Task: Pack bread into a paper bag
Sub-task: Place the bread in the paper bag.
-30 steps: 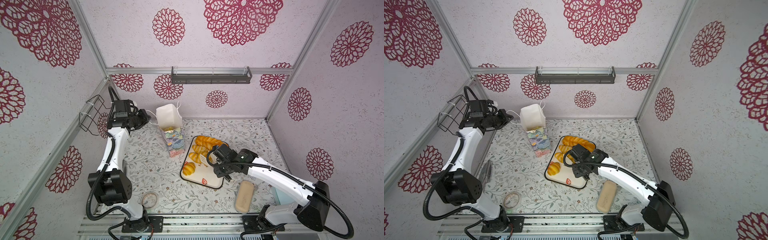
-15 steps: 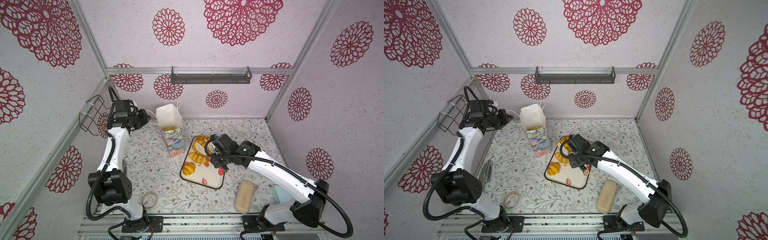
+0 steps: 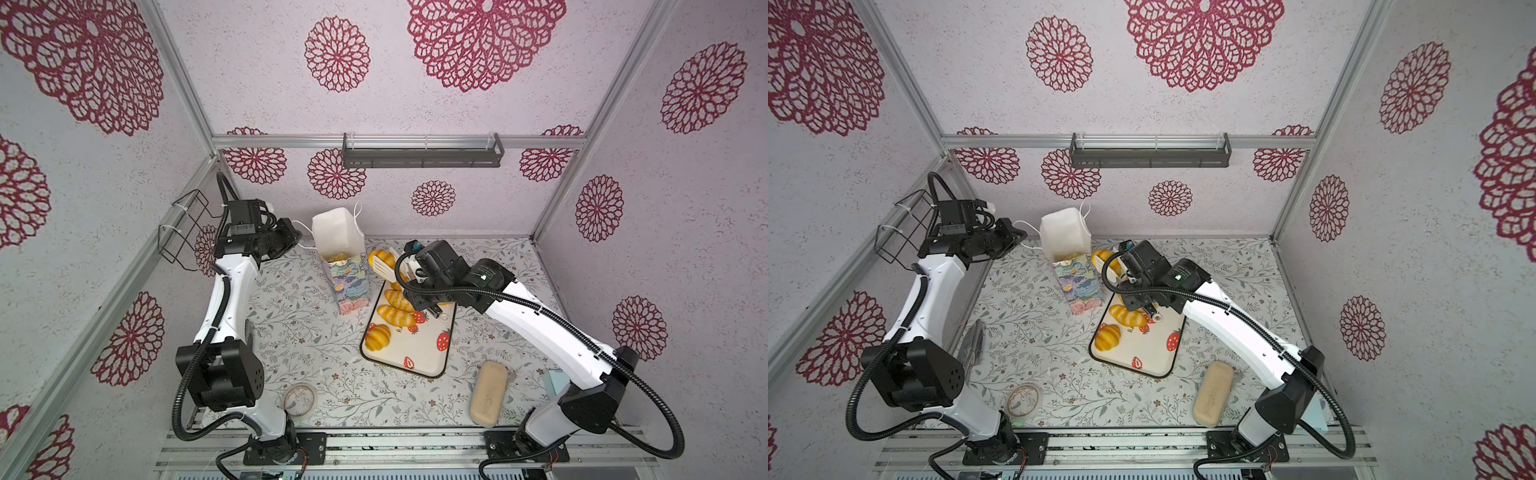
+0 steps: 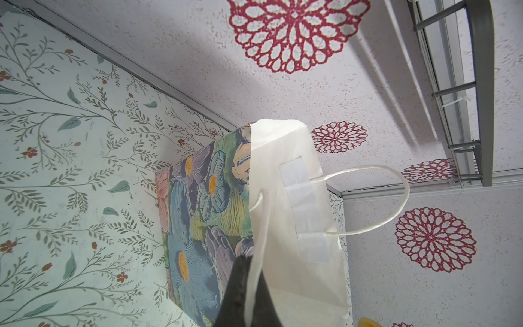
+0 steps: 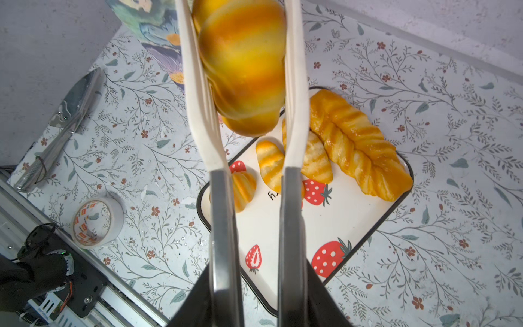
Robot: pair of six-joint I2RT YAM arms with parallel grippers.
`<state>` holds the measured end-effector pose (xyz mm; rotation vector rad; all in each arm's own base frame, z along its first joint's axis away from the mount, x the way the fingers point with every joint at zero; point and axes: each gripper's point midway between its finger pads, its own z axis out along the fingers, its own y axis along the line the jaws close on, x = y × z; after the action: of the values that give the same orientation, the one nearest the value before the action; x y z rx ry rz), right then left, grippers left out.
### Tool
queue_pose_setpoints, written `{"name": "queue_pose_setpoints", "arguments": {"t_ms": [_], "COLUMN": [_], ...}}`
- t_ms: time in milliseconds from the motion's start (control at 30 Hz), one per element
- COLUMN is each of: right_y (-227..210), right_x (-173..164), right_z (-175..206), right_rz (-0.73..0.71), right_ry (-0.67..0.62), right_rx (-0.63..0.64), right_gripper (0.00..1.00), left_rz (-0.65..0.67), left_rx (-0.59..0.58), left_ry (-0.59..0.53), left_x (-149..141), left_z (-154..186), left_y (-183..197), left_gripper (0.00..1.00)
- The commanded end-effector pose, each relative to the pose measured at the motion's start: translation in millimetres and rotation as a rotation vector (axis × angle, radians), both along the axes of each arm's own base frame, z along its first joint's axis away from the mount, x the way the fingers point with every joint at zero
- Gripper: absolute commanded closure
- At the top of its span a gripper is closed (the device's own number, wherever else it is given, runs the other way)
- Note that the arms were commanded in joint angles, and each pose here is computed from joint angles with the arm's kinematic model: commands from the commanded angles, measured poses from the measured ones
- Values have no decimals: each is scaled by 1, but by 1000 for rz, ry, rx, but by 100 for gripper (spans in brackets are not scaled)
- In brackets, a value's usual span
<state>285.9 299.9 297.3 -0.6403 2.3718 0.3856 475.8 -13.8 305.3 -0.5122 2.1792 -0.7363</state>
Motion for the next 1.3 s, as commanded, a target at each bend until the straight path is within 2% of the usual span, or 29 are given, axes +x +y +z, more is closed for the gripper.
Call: {"name": "queue_pose_setpoints", "arguments": {"t_ms": [0, 367, 833, 1267], "right_y": [10, 48, 91, 115], "right_x": [10, 29, 56, 90], "right_z": [39, 79, 102, 75], "right_rz": [24, 106, 154, 154], "right_ry": [-96, -164, -214, -192], "right_rx": [77, 146, 221, 255], "right_gripper": [60, 60, 60, 60], "left_rz": [6, 5, 4, 2], "left_rx": [13, 16, 14, 3], "left_ry": [1, 5, 7, 9], "left_x": [4, 4, 5, 5], "left_z": [-5, -7, -8, -10], "left_y": [3, 4, 3, 2], "left_gripper": [100, 100, 100, 100]}}
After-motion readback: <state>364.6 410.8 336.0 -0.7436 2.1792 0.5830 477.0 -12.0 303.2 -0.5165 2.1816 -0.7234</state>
